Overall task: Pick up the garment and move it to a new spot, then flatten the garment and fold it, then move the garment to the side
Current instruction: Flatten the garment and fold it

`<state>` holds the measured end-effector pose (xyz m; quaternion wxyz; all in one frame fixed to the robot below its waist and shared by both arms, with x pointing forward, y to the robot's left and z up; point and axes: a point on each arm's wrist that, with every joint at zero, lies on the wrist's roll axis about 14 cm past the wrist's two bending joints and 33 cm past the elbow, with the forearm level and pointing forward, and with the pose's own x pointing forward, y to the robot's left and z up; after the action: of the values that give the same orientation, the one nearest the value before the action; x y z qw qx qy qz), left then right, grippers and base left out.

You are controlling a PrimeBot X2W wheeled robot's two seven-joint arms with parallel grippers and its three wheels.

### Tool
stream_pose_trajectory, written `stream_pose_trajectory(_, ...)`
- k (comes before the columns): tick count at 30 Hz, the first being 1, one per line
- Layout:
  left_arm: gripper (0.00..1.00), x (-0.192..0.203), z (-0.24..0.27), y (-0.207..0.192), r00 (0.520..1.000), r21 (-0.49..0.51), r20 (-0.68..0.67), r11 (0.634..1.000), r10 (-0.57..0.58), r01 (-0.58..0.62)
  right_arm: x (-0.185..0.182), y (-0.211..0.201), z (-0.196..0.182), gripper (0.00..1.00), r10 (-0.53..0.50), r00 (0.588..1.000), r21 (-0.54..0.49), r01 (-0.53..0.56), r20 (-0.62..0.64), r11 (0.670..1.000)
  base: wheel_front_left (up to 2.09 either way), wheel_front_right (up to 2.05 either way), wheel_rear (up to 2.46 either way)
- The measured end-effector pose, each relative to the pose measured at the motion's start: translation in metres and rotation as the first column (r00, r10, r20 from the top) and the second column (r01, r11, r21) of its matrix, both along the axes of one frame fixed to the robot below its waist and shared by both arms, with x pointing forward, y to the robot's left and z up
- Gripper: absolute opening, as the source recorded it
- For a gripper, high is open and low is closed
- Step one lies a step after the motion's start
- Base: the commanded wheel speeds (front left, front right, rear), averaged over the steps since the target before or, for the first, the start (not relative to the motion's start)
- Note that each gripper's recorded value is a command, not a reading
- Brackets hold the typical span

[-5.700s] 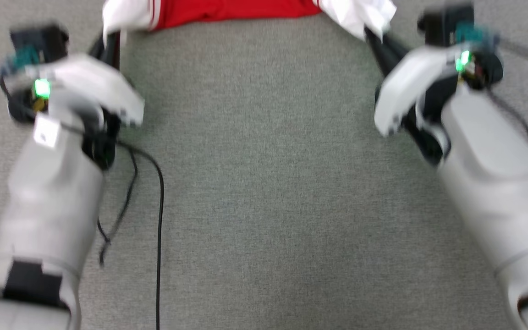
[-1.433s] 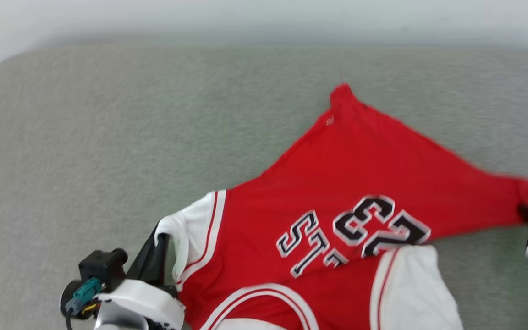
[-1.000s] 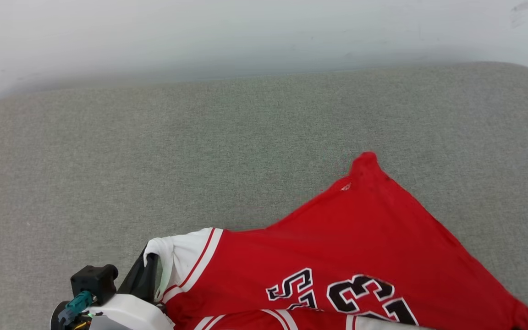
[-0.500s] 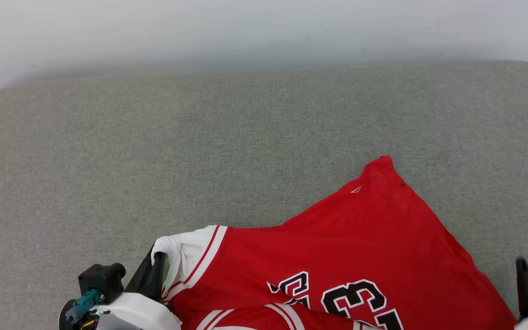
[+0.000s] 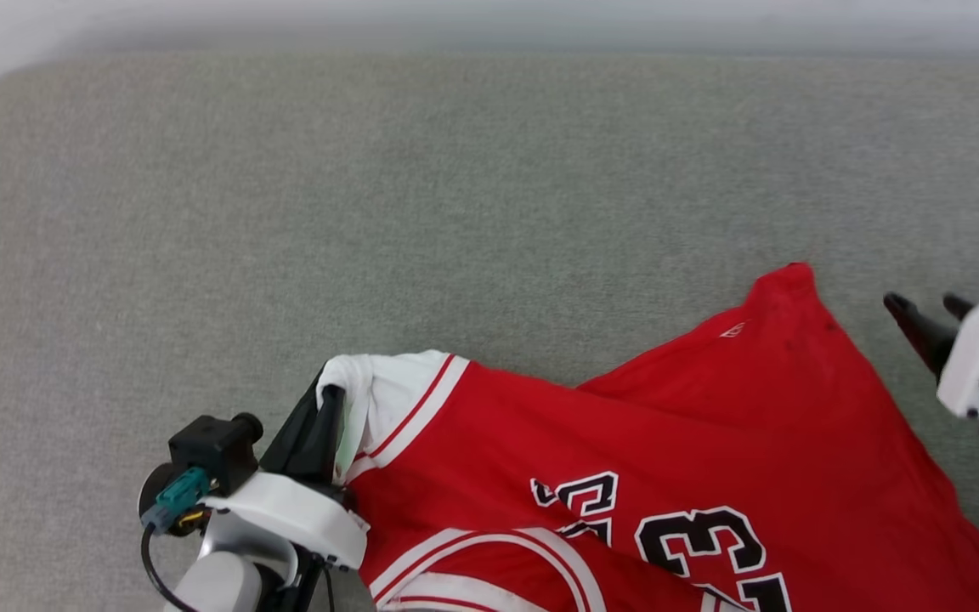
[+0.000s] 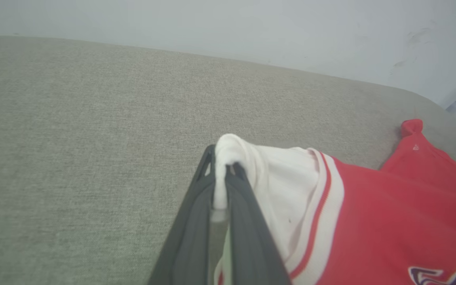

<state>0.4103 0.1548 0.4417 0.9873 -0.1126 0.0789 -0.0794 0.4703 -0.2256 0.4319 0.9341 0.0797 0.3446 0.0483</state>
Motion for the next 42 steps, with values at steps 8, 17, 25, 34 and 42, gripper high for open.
stream_pose_trajectory(8,0.00,0.010,-0.009,0.002,1.000,-0.002,-0.006,1.000,0.001,-0.001,0.035,0.047,-0.020,1.00,0.200,0.968,-0.079,-0.213,-0.151,0.974,0.00,0.00,0.00)
stream_pose_trajectory(17,0.00,0.011,-0.017,0.006,1.000,-0.003,-0.020,1.000,0.010,-0.010,0.022,0.065,-0.070,1.00,0.281,0.893,-0.050,-0.318,-0.352,0.947,0.00,0.00,0.00)
stream_pose_trajectory(25,0.00,0.009,-0.012,0.010,1.000,0.001,-0.009,1.000,0.021,-0.021,0.019,0.069,-0.068,0.00,0.295,0.883,-0.015,-0.323,-0.366,0.946,0.00,0.00,0.00)
stream_pose_trajectory(34,0.00,0.025,0.032,0.032,0.994,0.061,0.102,0.997,0.035,-0.041,0.052,0.057,-0.002,0.00,0.246,0.963,-0.063,-0.254,-0.105,0.965,0.00,0.00,0.00)
stream_pose_trajectory(42,0.00,0.090,0.115,0.034,0.967,0.111,0.254,0.993,-0.001,-0.028,0.084,0.032,0.070,0.00,0.162,0.973,-0.138,-0.140,0.164,0.981,0.00,0.00,0.00)
